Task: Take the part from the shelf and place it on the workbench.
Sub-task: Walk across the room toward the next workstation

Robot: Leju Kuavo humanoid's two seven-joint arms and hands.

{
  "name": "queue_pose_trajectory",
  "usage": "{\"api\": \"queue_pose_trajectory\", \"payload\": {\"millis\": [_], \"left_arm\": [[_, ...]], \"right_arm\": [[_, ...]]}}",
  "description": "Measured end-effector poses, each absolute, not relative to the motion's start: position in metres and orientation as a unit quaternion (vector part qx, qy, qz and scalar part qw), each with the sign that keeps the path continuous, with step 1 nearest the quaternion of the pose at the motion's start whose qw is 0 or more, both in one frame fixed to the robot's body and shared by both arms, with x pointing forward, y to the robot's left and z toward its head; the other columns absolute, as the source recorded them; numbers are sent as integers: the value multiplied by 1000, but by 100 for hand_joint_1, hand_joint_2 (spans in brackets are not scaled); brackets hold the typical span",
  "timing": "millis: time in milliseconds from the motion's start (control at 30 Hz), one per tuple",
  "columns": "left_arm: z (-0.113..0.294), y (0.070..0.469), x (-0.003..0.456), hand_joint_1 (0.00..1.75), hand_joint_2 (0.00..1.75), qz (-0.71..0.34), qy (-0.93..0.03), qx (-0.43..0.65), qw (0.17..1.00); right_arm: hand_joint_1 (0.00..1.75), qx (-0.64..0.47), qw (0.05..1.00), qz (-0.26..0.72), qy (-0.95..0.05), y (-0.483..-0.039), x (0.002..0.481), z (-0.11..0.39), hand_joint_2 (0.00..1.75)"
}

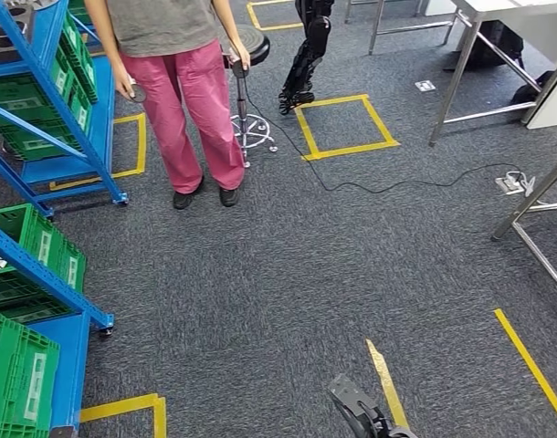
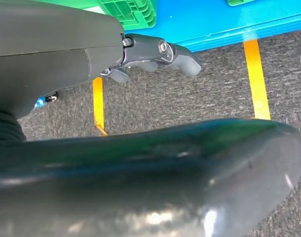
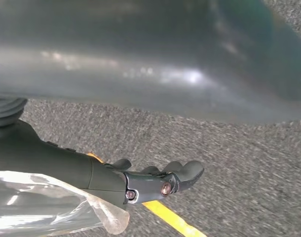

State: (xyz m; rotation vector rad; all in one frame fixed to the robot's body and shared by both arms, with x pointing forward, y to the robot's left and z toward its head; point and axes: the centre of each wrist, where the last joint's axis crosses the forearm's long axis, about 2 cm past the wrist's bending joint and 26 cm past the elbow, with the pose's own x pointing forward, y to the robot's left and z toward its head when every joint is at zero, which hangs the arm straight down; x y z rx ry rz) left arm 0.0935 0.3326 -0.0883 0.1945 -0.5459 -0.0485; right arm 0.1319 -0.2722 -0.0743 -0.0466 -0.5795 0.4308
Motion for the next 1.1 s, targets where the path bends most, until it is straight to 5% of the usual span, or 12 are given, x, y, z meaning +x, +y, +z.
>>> {"api": "queue_pose_trajectory", "payload": {"millis": [1100], "left_arm": [[-89, 329, 93, 0, 0, 20, -281, 69, 957]], "right_arm": [[0, -16, 937, 200, -284, -272, 133, -74, 0]]}}
